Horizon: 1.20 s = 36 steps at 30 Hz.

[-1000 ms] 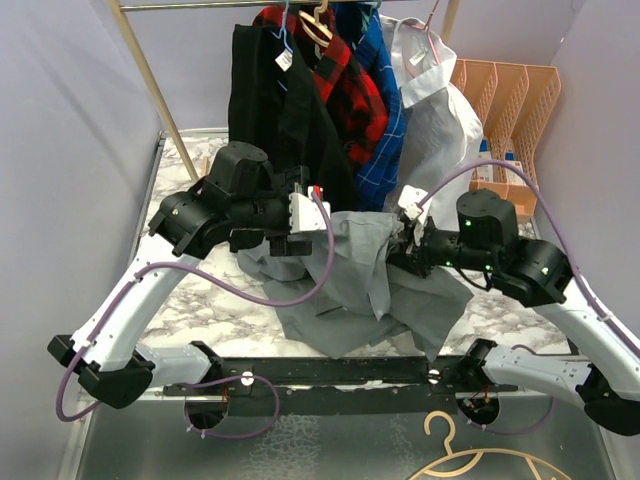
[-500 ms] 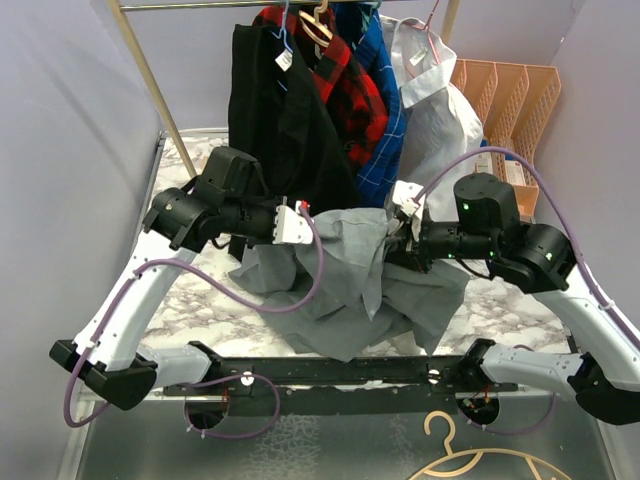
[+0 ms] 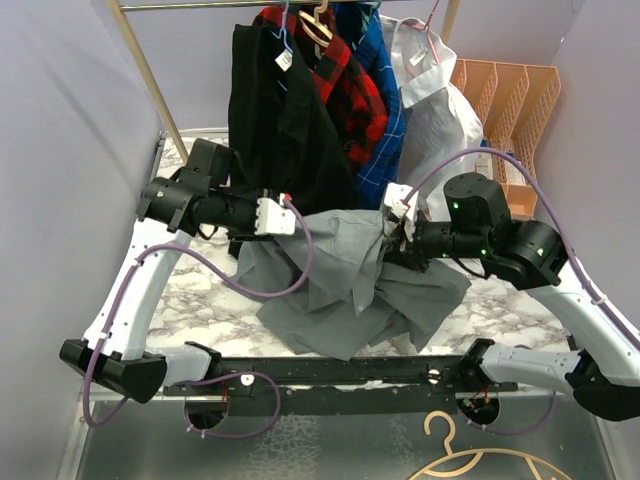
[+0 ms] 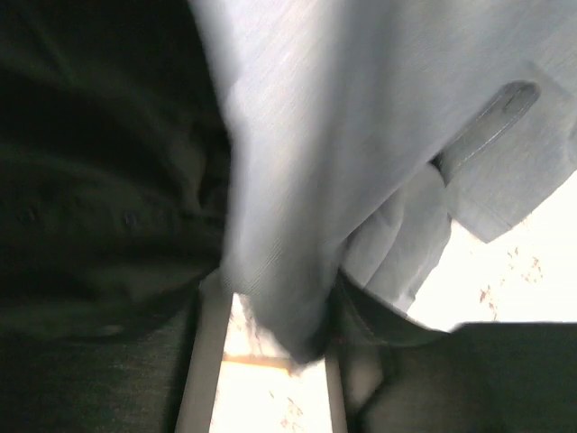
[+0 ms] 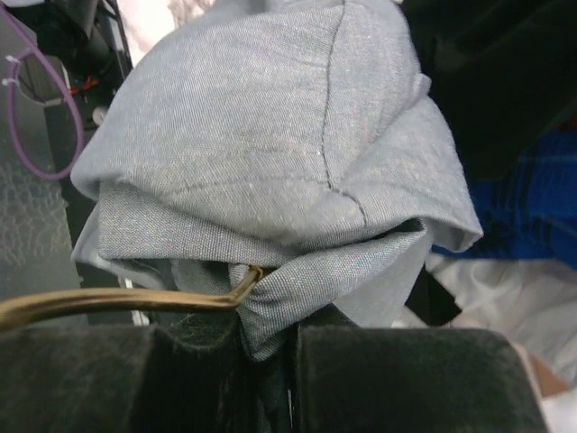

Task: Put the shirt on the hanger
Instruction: Hang the shirt on the hanger.

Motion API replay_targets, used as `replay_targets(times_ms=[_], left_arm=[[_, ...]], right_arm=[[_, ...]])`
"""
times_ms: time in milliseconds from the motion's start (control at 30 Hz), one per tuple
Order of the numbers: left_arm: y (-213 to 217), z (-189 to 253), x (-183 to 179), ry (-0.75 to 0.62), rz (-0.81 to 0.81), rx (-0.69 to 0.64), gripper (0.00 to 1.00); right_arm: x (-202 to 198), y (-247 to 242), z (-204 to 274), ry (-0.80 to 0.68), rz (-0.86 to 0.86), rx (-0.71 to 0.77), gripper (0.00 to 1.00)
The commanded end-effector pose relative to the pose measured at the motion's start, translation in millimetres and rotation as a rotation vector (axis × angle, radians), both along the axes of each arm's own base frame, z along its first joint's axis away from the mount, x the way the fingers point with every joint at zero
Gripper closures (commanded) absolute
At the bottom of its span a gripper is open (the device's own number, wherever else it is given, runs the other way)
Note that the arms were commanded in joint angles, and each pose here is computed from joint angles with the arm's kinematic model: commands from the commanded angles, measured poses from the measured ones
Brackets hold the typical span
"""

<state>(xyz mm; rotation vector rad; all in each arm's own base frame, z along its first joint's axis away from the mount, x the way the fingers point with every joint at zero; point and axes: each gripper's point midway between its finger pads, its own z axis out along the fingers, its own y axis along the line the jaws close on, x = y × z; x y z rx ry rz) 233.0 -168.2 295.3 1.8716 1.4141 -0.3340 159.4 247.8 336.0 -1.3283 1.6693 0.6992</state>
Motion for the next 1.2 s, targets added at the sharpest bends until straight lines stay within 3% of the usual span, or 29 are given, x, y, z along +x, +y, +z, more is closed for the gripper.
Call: replay_targets(times_ms=[0, 233, 467, 567, 600, 633, 933, 1100, 1167], left_arm=[[35.3, -7.5, 13.4, -0.022, 0.085, 0.096, 0.49], [52.2, -35.2, 12.1, 0.042, 0.122, 0.098, 0.48], [37.3, -46.5, 5.9, 0.143, 0.094, 0.006, 0.6], [22.7, -32.7, -0.6, 0.203, 0.088, -0.087, 0.49], [18.3, -27.3, -6.8, 0.233, 0.077, -0.116, 0.21], [14.6, -23.1, -15.0, 0.263, 0.06, -0.138, 0.04], [19.1, -31.6, -40.6, 0.314, 0.059, -0.131, 0.01], [3.3, -42.7, -44.6, 0.413, 0.102, -0.251, 0.04], [-2.0, -46.1, -39.6, 0.413, 0.122, -0.299, 0.01]], right_arm=[[-8.6, -26.3, -5.1, 0.022, -0.072, -0.055, 0.99], [-14.4, -32.1, 6.7, 0.012, -0.09, -0.012, 0.99], [-20.5, -29.1, 11.3, 0.02, -0.066, 0.024, 0.99], [-15.4, -29.1, 4.8, 0.023, -0.087, 0.007, 0.99], [-14.3, -29.3, 2.4, 0.025, -0.092, 0.0, 0.99], [-13.2, -29.3, 1.0, 0.024, -0.097, -0.003, 0.99], [-6.0, -32.2, -5.5, 0.012, -0.128, -0.028, 0.99], [0.7, -32.3, -1.5, -0.014, -0.158, -0.011, 0.99], [1.4, -30.7, 1.1, -0.016, -0.156, -0.003, 0.99]])
